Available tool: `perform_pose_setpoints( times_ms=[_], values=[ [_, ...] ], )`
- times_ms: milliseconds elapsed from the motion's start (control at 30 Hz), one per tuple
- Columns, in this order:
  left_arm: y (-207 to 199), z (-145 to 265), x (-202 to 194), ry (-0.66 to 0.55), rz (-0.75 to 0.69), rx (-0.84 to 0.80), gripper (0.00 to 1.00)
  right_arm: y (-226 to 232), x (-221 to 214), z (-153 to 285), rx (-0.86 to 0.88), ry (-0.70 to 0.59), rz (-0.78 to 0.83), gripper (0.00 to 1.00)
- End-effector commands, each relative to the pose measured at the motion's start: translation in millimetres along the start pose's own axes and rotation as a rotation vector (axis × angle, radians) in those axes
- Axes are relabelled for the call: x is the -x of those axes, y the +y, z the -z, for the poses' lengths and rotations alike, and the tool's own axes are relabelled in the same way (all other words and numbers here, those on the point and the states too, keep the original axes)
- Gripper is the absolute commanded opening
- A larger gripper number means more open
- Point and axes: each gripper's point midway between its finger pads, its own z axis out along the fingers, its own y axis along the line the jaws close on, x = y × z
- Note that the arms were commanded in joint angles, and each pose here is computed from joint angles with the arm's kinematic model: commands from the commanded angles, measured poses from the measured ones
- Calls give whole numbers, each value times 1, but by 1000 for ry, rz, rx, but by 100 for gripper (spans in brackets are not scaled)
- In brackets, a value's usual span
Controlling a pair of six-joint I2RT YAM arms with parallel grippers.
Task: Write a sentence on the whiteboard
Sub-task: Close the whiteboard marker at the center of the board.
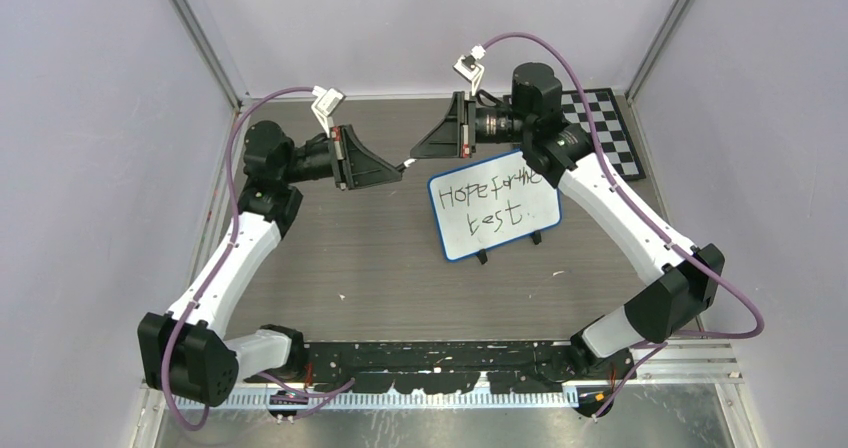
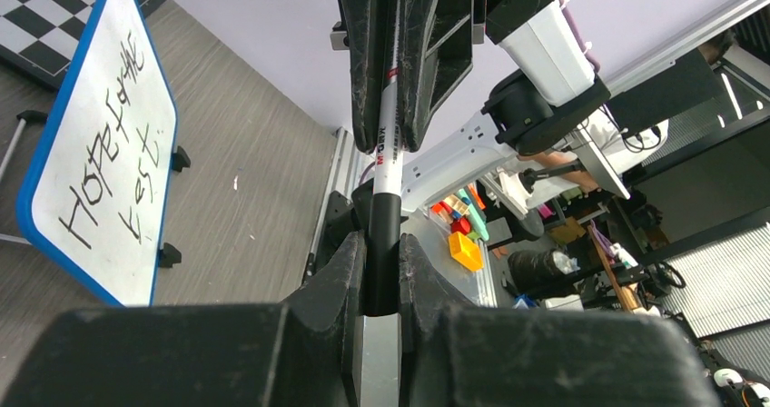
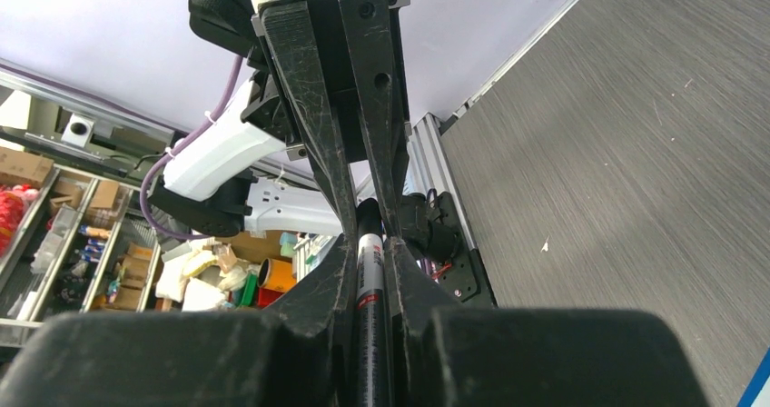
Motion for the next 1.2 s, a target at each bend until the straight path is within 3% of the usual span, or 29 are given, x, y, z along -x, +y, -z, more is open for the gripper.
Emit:
perform_pose_setpoints(
  times_ms=[0, 667, 967, 1067, 1167],
  values=[
    [-4, -16, 7, -20, -17, 13, 0, 34, -20, -15, 91, 48, 44, 0],
    [0, -17, 9, -19, -19, 43, 0, 28, -25, -23, 83, 41, -22, 0],
    [15, -8, 1, 30, -82, 182, 1, 26, -25, -23, 67, 43, -27, 0],
    [9, -4, 0, 49, -124, 192, 13, 23, -21, -20, 55, 32, -24, 0],
    [1, 2, -4, 79, -201, 207, 33, 19, -10, -11, 39, 0, -22, 0]
  ],
)
